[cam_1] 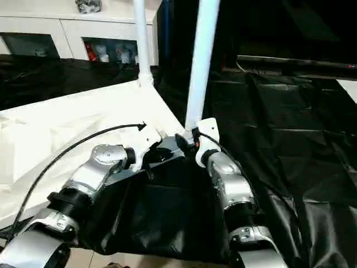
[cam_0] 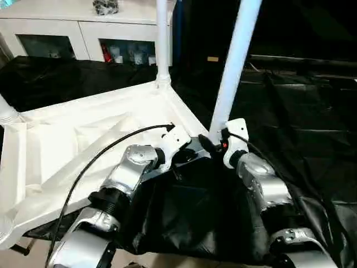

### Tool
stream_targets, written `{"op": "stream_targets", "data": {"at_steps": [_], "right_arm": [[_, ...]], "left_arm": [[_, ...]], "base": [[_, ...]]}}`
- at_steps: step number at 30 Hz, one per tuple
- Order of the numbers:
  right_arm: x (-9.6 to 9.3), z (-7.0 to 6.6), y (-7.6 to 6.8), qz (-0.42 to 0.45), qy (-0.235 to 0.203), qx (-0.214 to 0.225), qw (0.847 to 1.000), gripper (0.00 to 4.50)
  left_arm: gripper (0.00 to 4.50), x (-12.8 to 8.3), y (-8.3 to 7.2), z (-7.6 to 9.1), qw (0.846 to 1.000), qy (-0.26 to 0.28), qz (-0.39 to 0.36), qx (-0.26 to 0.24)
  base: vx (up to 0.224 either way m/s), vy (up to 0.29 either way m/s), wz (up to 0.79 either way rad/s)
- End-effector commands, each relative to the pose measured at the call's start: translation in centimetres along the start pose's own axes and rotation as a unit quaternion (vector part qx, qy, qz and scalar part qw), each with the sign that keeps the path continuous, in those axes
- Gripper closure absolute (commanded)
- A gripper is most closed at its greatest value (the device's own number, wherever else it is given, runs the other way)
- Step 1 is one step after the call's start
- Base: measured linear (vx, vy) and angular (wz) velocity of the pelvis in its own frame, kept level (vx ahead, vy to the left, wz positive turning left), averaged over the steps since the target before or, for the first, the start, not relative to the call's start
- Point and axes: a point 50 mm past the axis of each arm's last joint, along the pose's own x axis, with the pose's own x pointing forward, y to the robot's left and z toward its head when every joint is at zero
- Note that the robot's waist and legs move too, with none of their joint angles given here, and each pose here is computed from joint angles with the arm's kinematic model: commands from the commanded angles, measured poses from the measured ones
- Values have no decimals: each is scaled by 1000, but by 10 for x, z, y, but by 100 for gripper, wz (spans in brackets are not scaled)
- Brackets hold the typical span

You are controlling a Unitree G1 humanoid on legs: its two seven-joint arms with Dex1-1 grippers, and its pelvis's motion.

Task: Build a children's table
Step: Rotate leg to tighten

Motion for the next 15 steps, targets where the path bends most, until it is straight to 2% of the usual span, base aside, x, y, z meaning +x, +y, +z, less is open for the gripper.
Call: {"op": "stream_targets", "data": {"at_steps": [1,6,8,14,15], "right_arm": [[6,-5,35,128,16,-34,991,70],[-2,-3,33,175,7,-41,984,70],[-13,-2,31,229,6,-49,972,70],[-29,-3,31,303,21,-73,950,70],[-31,-4,30,311,24,-75,947,84]], "left_arm": [[450,3,-14,25,994,-80,-64,42],[450,-6,-17,20,991,-82,-100,43],[450,-14,-15,16,989,-73,-117,49],[450,-24,-13,12,986,-63,-146,56],[450,-26,-13,12,985,-62,-149,57]], "base": [[0,0,0],[0,0,0],[0,0,0],[0,0,0],[0,0,0]]}}
